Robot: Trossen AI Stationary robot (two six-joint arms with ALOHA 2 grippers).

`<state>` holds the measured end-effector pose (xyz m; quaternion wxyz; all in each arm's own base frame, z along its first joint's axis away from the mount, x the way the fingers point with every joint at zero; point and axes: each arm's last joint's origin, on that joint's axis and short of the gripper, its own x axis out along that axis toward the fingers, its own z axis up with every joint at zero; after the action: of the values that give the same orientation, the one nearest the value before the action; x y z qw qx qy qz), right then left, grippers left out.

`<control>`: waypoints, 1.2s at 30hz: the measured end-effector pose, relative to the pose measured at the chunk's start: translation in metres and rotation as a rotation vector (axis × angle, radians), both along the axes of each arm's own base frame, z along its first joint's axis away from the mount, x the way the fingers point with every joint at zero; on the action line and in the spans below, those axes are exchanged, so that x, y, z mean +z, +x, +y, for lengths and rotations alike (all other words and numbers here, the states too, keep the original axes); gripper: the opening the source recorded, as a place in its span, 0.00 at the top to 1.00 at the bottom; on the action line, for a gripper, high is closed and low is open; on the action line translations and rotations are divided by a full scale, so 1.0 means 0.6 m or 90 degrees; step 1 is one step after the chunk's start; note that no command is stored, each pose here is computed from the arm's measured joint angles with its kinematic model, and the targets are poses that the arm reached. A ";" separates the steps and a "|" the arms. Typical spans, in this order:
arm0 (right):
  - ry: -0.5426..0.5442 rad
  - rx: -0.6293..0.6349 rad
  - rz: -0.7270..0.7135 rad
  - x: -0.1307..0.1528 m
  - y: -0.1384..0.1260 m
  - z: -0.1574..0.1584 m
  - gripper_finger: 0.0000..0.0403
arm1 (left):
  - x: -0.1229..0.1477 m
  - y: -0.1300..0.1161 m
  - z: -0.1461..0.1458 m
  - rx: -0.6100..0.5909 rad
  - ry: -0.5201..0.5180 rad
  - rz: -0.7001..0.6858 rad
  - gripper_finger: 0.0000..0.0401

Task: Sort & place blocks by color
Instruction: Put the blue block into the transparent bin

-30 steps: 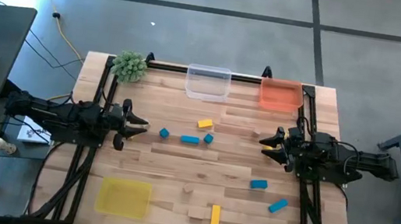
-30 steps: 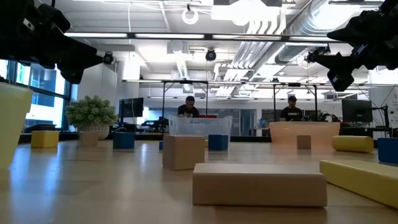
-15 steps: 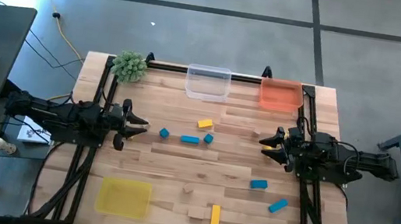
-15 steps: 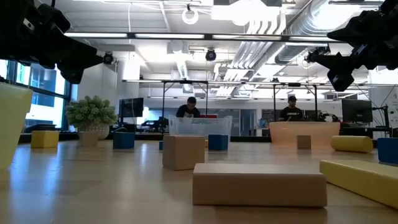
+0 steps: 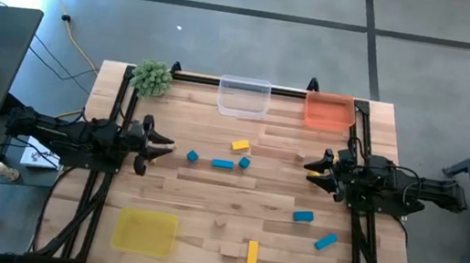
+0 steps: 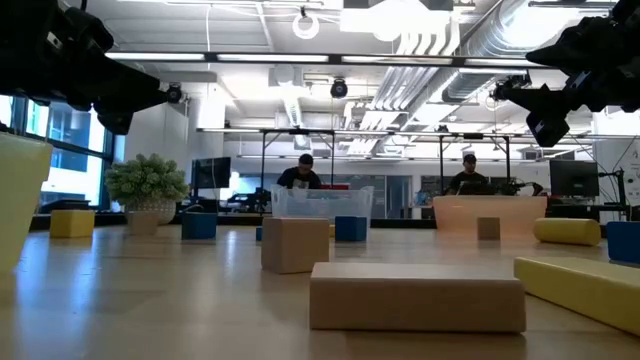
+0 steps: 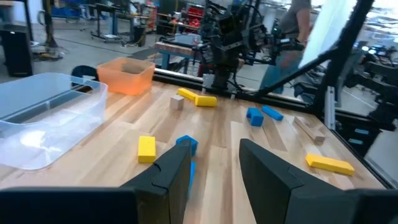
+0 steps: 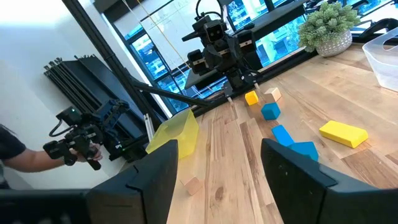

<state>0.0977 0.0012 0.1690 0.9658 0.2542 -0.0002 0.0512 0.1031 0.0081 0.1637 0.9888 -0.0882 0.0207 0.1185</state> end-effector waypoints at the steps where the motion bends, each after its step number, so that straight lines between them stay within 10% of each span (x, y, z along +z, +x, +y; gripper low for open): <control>1: 0.000 0.000 0.000 0.000 0.000 0.000 0.45 | 0.002 0.000 0.000 0.000 0.001 -0.007 0.68; 36: 0.000 0.000 0.000 0.000 0.000 0.000 0.45 | 0.015 -0.002 0.008 0.109 -0.010 -0.063 0.68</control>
<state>0.0977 0.0013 0.1689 0.9658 0.2542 -0.0001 0.0513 0.1017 0.0129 0.1726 0.9742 -0.1031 -0.0351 0.1978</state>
